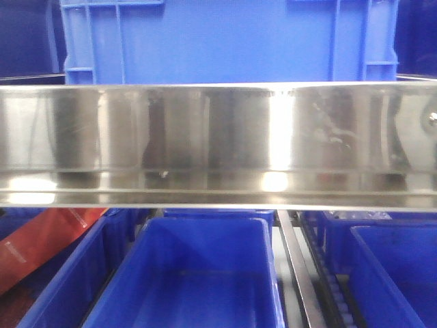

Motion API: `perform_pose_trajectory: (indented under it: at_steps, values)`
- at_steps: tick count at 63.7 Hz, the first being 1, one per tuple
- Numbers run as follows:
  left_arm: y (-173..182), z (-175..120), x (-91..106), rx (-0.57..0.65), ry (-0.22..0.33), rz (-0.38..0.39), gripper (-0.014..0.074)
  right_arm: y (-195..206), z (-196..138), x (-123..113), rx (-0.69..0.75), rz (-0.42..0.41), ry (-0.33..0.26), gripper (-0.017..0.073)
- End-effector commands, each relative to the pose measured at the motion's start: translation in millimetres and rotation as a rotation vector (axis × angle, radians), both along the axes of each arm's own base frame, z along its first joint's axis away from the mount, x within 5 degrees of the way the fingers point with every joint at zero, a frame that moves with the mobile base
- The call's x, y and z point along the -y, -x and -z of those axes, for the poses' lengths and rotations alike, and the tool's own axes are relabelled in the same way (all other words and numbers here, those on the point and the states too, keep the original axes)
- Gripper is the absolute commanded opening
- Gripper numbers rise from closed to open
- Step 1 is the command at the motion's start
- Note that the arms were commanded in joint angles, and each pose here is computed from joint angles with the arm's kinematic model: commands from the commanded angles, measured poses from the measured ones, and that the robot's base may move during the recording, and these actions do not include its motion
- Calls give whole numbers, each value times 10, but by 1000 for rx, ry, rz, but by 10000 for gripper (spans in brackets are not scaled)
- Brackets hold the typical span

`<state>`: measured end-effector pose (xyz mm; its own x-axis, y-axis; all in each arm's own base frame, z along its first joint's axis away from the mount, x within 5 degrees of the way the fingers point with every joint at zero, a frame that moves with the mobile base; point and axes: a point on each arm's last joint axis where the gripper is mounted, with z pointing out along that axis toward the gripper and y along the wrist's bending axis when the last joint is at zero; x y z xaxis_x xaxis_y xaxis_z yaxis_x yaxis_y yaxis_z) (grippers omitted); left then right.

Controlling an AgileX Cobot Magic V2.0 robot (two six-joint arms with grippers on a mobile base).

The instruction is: Place valve from conveyor to right shelf box

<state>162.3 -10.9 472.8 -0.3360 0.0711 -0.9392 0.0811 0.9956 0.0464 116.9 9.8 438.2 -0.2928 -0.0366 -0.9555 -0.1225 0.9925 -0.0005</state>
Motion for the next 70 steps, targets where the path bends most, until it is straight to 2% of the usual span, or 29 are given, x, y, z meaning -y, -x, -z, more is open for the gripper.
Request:
perform_pose_trajectory:
  at_steps: [1,70]
  values:
    - [13,-68,10,60,11,5,-111,18,-122,13,97,15,2,-153]
    - [13,-68,10,60,11,5,-111,18,-122,13,97,15,2,-153]
